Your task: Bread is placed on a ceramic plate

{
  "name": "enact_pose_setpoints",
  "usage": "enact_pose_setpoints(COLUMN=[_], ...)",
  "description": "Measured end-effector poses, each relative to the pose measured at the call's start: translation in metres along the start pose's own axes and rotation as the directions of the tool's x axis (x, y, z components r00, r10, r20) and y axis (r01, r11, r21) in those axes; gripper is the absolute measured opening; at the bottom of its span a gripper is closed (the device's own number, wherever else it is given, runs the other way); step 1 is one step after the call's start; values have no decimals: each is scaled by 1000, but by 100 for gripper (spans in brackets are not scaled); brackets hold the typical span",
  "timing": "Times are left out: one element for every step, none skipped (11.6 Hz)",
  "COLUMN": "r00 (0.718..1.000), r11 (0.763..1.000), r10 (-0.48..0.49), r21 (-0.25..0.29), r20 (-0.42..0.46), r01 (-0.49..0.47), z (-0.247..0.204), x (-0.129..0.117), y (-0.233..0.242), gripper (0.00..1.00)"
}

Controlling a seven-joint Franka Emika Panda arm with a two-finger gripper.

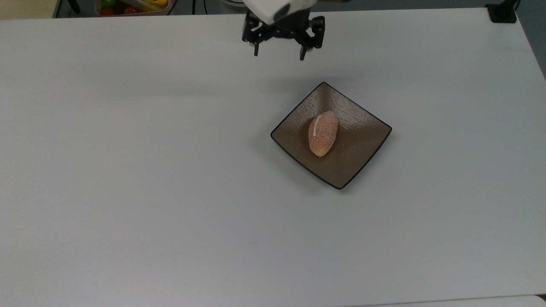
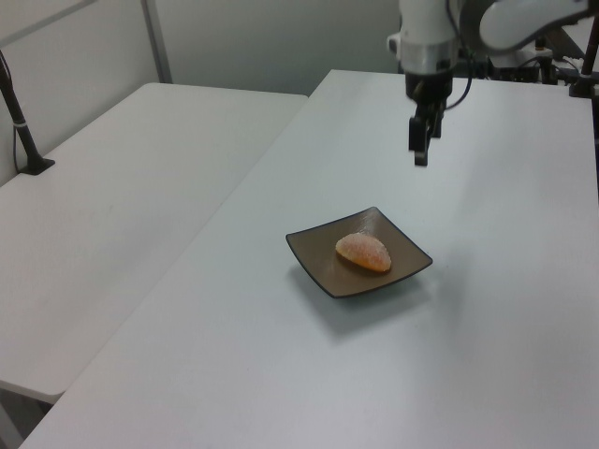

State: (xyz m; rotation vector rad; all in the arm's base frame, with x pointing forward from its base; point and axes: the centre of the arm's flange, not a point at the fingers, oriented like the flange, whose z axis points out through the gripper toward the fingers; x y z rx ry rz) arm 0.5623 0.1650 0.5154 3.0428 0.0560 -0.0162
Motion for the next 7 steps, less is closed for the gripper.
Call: enact_pose_setpoints(r00=[999,998,995,993,991,991,990], r11=[999,997,992,989,987,987,986], r10=[29,52,90,111,126,130,132], r21=[24,58,93,102,103,103,103], r20=[-17,-30,-41,-41,-39,-39,-39], r01=[-28,-50,-85,-107,-122,-126,-128], z=[-13,-24,-33,-34,-32,-32,-32], x=[1,3,6,8,9,9,9], y=[25,53,87,103,113,118,120], gripper=[100,100,100,100,100,100,100])
